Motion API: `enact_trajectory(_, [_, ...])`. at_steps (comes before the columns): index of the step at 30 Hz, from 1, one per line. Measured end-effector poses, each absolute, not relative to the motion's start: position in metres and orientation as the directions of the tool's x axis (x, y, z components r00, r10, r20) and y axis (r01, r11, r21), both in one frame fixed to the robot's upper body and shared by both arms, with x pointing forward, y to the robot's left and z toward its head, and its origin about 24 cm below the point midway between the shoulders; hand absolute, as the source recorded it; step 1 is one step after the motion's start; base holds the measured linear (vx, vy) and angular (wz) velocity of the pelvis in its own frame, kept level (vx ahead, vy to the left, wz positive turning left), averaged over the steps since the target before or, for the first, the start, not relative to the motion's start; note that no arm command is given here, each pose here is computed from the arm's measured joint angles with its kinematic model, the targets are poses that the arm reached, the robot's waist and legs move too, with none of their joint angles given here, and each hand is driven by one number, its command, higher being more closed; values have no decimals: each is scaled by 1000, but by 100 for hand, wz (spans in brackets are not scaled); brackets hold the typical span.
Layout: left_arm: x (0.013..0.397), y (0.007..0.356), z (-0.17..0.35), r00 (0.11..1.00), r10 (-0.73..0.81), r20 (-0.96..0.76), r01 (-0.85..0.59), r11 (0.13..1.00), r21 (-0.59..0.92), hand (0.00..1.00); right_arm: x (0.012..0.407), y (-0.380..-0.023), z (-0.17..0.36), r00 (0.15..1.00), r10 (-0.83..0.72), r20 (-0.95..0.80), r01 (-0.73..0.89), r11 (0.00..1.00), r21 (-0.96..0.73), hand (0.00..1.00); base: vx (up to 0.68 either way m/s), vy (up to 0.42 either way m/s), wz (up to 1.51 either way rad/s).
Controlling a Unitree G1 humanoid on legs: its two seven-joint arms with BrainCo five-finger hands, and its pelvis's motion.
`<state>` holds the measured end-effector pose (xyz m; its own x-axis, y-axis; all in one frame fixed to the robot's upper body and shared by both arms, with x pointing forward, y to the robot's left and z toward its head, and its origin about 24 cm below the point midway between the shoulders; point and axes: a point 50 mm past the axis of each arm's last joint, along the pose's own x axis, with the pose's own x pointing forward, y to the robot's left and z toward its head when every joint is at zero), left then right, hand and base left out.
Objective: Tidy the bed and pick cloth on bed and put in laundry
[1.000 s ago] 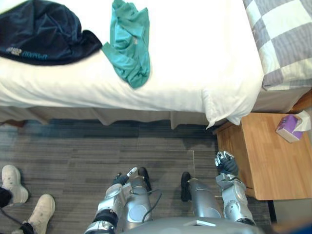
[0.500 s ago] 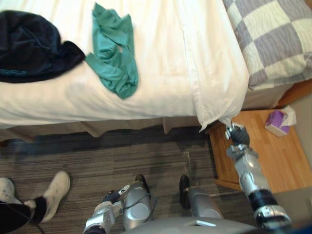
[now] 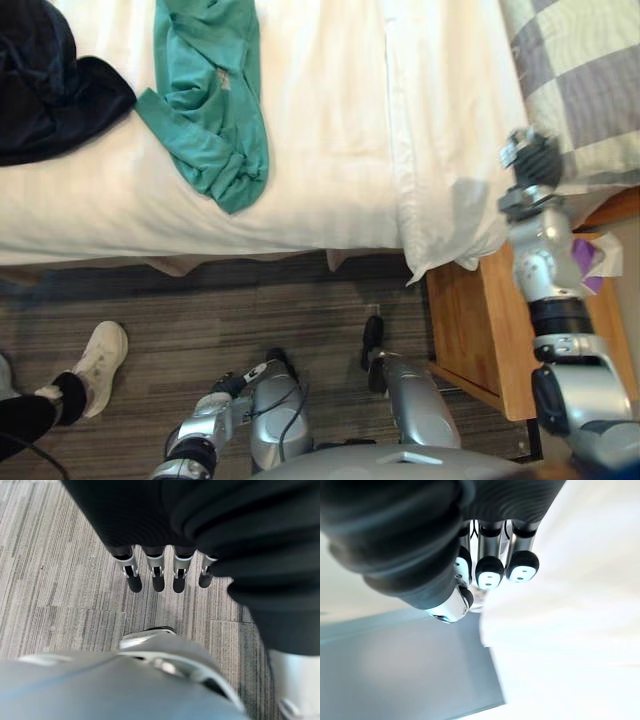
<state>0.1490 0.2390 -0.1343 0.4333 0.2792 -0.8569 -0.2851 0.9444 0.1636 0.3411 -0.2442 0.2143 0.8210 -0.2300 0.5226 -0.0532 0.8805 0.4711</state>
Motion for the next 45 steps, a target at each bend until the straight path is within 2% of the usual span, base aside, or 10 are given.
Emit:
enact_trajectory(5, [165, 225, -131, 482, 253, -839, -257, 956, 140, 0, 329, -245, 278, 629, -260, 733, -368, 731, 575, 100, 46, 47, 18])
enact_trajectory(10, [185, 211, -124, 545, 228, -807, -272, 958, 87, 0, 322, -242, 284, 566, -304, 766, -519, 590, 618, 100, -12, 45, 14])
enact_trajectory(17, [228, 189, -99, 692, 207, -692, -337, 940, -56, 0, 310, -245, 268, 424, -431, 796, -710, 387, 588, 100, -30, 7, 2])
enact_trajectory(24, [252, 171, -84, 744, 179, -644, -363, 917, -164, 0, 290, -257, 227, 243, -526, 815, -819, 340, 463, 100, 10, 6, 8])
enact_trajectory(27, [256, 167, -82, 736, 194, -649, -400, 898, -185, 0, 287, -262, 193, 295, -555, 778, -780, 330, 531, 100, 10, 13, -7])
enact_trajectory(33, [254, 173, -84, 713, 219, -666, -482, 843, -238, 0, 291, -262, 66, 678, -622, 393, -409, 125, 904, 100, -20, 23, -23])
enact_trajectory(34, [254, 174, -85, 710, 221, -669, -500, 827, -258, 0, 287, -255, 45, 732, -598, 327, -328, 111, 938, 0, -32, 13, -40])
enact_trajectory(38, [255, 166, -84, 729, 192, -657, -499, 806, -318, 0, 267, -239, -5, 865, -487, 116, -26, 188, 982, 0, -47, 32, -38])
enact_trajectory(41, [252, 156, -87, 727, 160, -668, -484, 809, -333, 0, 258, -231, -23, 921, -390, -10, 172, 382, 908, 0, -79, 49, -25])
enact_trajectory(45, [241, 144, -95, 710, 90, -698, -408, 861, -304, 0, 230, -209, -61, 932, -230, -280, 353, 746, 565, 0, -53, 29, -1])
